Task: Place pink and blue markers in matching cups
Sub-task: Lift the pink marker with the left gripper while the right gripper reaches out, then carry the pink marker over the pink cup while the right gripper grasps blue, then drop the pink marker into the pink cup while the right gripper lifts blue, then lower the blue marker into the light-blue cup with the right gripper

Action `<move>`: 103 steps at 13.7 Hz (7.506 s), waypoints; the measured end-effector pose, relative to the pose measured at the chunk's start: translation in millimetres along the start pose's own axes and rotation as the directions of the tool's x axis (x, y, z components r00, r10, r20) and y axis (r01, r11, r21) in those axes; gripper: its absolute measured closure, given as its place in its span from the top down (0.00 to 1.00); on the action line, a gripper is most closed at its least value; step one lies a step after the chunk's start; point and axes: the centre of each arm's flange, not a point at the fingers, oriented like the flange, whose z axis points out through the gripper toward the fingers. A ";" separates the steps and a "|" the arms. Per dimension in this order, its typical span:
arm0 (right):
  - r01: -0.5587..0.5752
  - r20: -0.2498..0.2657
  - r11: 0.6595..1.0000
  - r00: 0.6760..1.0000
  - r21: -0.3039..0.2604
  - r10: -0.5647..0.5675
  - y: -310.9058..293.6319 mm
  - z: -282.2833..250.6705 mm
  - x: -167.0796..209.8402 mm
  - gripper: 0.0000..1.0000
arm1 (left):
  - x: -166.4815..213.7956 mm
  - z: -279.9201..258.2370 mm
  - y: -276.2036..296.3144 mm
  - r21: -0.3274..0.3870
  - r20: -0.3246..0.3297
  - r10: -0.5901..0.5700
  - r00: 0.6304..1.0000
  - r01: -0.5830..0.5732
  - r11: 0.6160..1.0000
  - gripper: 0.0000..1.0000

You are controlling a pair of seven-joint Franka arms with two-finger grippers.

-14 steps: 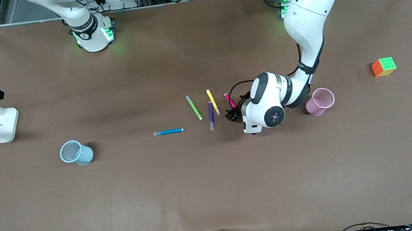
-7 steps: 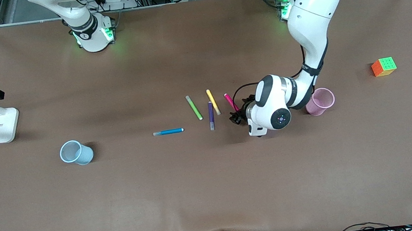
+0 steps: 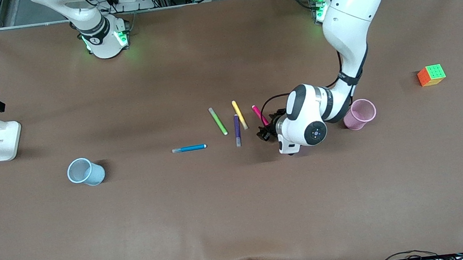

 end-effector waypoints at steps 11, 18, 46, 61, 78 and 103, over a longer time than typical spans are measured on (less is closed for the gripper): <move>0.138 0.028 0.989 0.990 0.044 -0.139 -87.8 86.1 34.4 1.00 | 8.4 -14.1 -0.3 -0.032 -0.015 0.008 1.000 -0.008 0.999 0.21; 0.303 0.044 0.950 0.951 0.077 -0.307 -204.8 165.8 57.0 1.00 | 21.1 -137.2 -17.7 -0.126 -0.085 0.004 0.996 -0.015 0.992 0.21; 0.949 0.058 0.311 0.314 -0.053 -0.948 -438.0 414.3 -15.1 1.00 | 4.6 -316.0 -253.8 0.130 -0.697 0.370 0.614 -0.399 0.908 0.21; 0.969 0.046 0.245 0.247 -0.045 -0.968 -415.3 487.1 -18.6 1.00 | 27.1 -229.5 -284.0 0.159 -0.737 0.406 0.541 -0.444 0.882 0.21; 0.946 0.223 0.316 0.295 0.066 -0.929 -342.9 456.4 15.3 0.24 | 71.9 -181.3 -274.1 0.135 -0.701 0.407 0.586 -0.451 0.882 0.57; 0.962 0.609 0.273 0.234 -0.030 -0.758 -101.2 365.0 78.1 0.24 | -52.0 -451.3 -234.9 0.230 -0.508 0.579 0.638 -0.547 0.805 1.00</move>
